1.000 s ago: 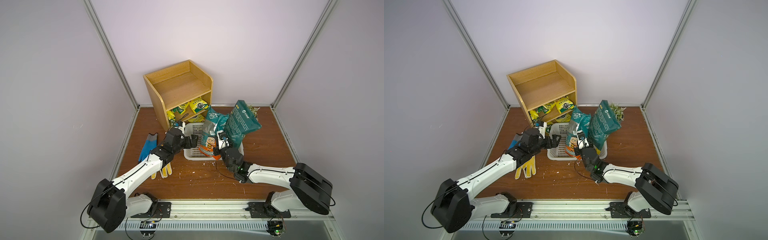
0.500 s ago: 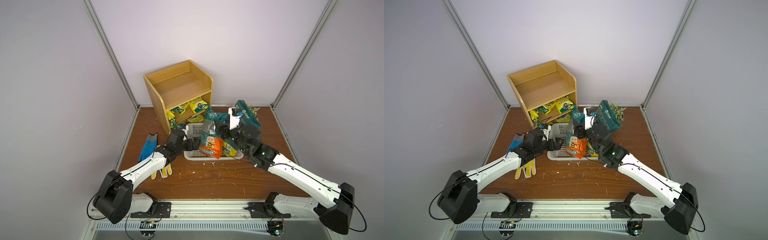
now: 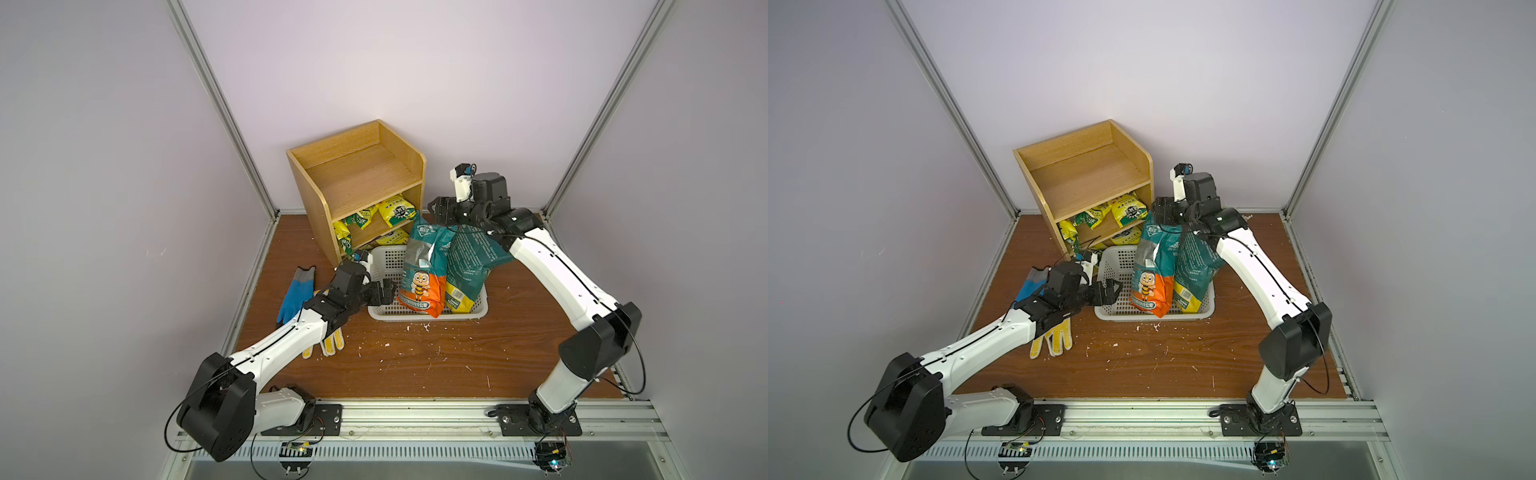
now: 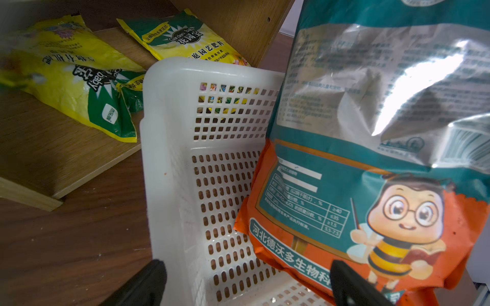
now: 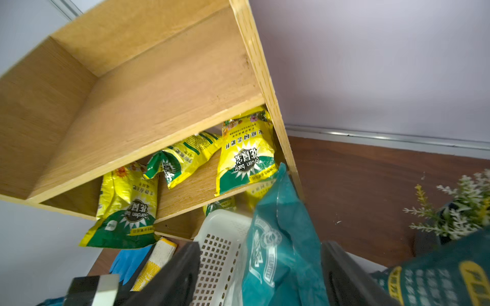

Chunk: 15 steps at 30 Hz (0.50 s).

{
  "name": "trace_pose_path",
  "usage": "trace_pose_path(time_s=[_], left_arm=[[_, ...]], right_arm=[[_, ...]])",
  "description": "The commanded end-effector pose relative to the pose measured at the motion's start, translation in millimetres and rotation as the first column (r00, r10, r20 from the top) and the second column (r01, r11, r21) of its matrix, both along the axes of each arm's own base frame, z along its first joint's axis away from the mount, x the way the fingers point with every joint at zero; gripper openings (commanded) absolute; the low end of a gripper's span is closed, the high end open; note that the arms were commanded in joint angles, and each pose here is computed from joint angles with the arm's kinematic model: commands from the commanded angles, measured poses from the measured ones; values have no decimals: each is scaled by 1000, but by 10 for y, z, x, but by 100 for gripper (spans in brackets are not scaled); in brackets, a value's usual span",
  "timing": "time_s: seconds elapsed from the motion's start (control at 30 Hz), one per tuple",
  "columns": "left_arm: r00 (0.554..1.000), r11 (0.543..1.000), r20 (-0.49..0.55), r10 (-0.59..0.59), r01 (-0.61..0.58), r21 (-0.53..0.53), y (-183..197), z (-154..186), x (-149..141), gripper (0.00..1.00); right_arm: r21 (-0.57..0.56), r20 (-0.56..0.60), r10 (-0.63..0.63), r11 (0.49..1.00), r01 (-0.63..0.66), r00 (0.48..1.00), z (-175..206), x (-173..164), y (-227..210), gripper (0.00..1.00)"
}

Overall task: Take down the fertilizer bag from the shelf
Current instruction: Place the fertilizer bag in the storage box.

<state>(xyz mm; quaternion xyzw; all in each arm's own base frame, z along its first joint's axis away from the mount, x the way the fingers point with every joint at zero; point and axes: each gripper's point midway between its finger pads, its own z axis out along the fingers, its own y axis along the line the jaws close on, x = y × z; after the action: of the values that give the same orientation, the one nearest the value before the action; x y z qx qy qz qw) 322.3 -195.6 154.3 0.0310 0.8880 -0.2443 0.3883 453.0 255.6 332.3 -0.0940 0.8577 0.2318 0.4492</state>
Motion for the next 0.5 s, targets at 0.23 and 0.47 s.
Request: trace_pose_path(time_s=[0.23, 0.47], left_arm=[[999, 995, -17, 34, -32, 90, 195, -178, -80, 100], [999, 997, -21, 38, -37, 72, 168, -182, -56, 100]], right_arm=[[-113, -216, 3, 993, -29, 976, -724, -202, -49, 75], [-154, -263, -14, 988, -27, 965, -1020, -471, -175, 31]])
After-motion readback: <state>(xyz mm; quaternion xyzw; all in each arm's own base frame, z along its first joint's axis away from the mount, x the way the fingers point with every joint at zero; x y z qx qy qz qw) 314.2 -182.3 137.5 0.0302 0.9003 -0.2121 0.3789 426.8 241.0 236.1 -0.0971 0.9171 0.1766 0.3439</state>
